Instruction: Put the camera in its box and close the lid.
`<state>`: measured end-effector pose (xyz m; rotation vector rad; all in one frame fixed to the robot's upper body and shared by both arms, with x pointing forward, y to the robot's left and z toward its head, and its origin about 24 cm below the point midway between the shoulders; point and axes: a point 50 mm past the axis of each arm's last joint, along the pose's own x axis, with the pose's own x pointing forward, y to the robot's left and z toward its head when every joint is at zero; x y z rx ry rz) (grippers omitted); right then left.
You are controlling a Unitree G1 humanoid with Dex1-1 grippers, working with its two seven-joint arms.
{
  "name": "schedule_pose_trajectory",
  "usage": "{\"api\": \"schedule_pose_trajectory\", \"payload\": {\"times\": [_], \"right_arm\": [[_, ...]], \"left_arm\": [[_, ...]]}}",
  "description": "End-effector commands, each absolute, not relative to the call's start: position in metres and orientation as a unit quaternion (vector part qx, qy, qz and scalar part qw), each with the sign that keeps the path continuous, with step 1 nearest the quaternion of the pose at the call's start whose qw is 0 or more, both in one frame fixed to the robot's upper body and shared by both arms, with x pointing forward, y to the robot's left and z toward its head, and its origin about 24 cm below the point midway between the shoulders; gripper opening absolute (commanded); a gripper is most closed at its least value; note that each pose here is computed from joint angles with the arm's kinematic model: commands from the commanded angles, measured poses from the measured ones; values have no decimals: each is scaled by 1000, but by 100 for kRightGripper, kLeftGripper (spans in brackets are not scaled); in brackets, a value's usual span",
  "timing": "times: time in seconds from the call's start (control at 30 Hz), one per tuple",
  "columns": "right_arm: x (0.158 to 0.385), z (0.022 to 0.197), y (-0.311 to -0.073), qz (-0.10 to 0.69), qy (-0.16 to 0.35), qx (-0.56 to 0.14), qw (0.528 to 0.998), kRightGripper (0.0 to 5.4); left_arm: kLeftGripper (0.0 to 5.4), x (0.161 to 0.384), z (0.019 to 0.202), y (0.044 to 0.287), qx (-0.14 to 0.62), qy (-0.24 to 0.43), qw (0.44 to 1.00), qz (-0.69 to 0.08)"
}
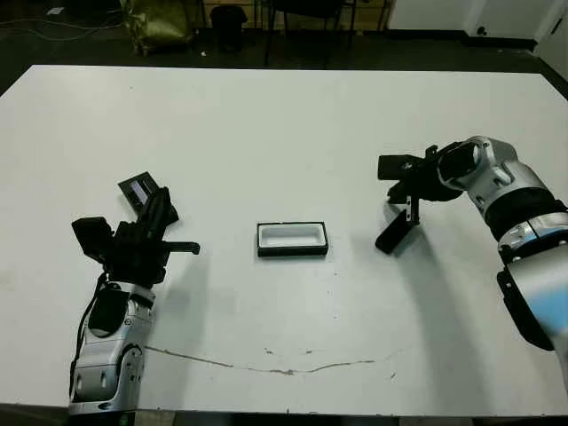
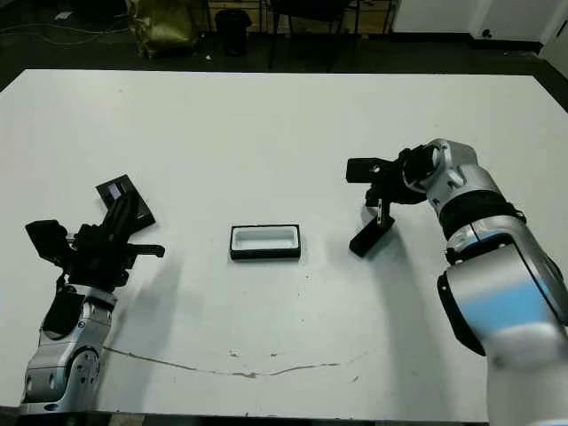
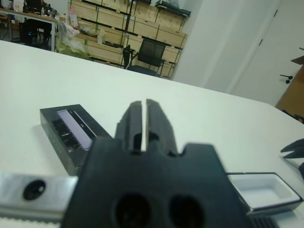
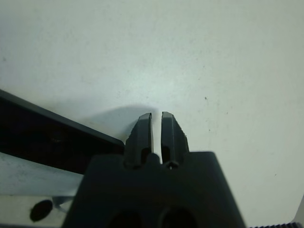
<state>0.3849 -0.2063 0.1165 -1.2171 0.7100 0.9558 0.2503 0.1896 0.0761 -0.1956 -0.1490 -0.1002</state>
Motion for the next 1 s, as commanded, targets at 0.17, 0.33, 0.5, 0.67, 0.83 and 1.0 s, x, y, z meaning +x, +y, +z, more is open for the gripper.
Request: {"api": "schedule_pose_trajectory", "payload": {"times": [0.17, 0.33, 0.5, 0.67, 0.83, 1.0], "right_arm": [[379, 106, -213, 429, 345, -517, 655, 0], [379, 108, -214, 432, 340, -522, 653, 0], [378, 109, -217, 432, 340, -517, 656, 0], [376, 109, -221, 433, 346, -505, 662, 0], [374, 108, -224, 440, 350, -504, 655, 0], [373, 108, -228, 433, 342, -524, 649, 0]], "left_arm": [[2, 248, 69, 192, -91, -59, 993, -43], [2, 248, 69, 192, -93, -58, 993, -46], [2, 248, 69, 192, -91, -58, 993, -43], [2, 247, 70, 191, -93, -56, 993, -42], [2, 248, 70, 191, -95, -54, 993, -42], [2, 248, 70, 191, -92, -56, 993, -42]]}}
